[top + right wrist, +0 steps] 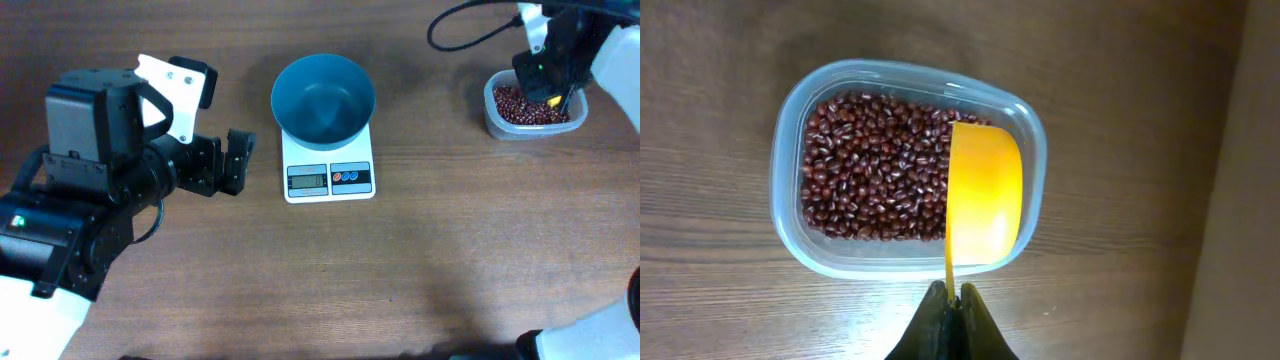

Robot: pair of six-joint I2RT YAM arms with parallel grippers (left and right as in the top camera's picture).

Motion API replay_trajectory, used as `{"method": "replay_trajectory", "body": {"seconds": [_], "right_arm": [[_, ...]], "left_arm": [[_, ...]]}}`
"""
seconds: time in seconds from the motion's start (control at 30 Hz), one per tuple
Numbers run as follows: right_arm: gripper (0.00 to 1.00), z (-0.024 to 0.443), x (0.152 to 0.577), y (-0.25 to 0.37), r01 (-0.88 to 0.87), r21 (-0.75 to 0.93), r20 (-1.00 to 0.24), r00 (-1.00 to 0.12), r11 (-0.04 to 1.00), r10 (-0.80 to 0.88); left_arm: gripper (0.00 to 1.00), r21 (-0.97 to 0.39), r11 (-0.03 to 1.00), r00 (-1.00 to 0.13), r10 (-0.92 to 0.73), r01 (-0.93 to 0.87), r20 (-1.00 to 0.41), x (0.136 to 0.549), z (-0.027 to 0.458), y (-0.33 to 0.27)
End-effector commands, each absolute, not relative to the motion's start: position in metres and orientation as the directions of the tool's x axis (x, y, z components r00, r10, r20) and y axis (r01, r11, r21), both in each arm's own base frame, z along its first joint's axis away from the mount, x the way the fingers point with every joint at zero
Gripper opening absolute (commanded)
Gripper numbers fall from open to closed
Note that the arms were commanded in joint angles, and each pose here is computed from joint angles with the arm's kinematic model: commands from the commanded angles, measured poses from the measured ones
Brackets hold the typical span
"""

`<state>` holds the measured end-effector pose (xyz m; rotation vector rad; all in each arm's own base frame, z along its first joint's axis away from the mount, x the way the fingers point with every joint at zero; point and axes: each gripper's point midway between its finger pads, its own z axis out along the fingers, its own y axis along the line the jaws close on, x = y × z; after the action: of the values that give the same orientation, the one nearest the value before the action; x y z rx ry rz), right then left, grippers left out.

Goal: Scoop item into bowl and weigh 50g on scale
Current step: 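Withdraw the left gripper and lower the scoop over the bean tub, then dip the scoop into the red beans with the right gripper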

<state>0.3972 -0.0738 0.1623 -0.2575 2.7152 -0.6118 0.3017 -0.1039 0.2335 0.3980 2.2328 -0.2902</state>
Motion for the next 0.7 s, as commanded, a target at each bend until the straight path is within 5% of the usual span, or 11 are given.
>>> {"method": "replay_trajectory", "body": {"seconds": [0.0, 0.67], "right_arm": [[0.04, 0.156, 0.402, -0.082, -0.088, -0.464, -0.275, -0.931, 0.882, -0.238], [0.04, 0.105, 0.39, -0.084, -0.024, -0.196, -0.269, -0.96, 0.98, -0.078]], "left_arm": [[0.99, -0.07, 0.918, -0.596, 0.195, 0.391, -0.779, 0.303, 0.236, -0.105], [0.99, -0.07, 0.918, -0.596, 0.195, 0.391, -0.779, 0.303, 0.236, -0.105]]}}
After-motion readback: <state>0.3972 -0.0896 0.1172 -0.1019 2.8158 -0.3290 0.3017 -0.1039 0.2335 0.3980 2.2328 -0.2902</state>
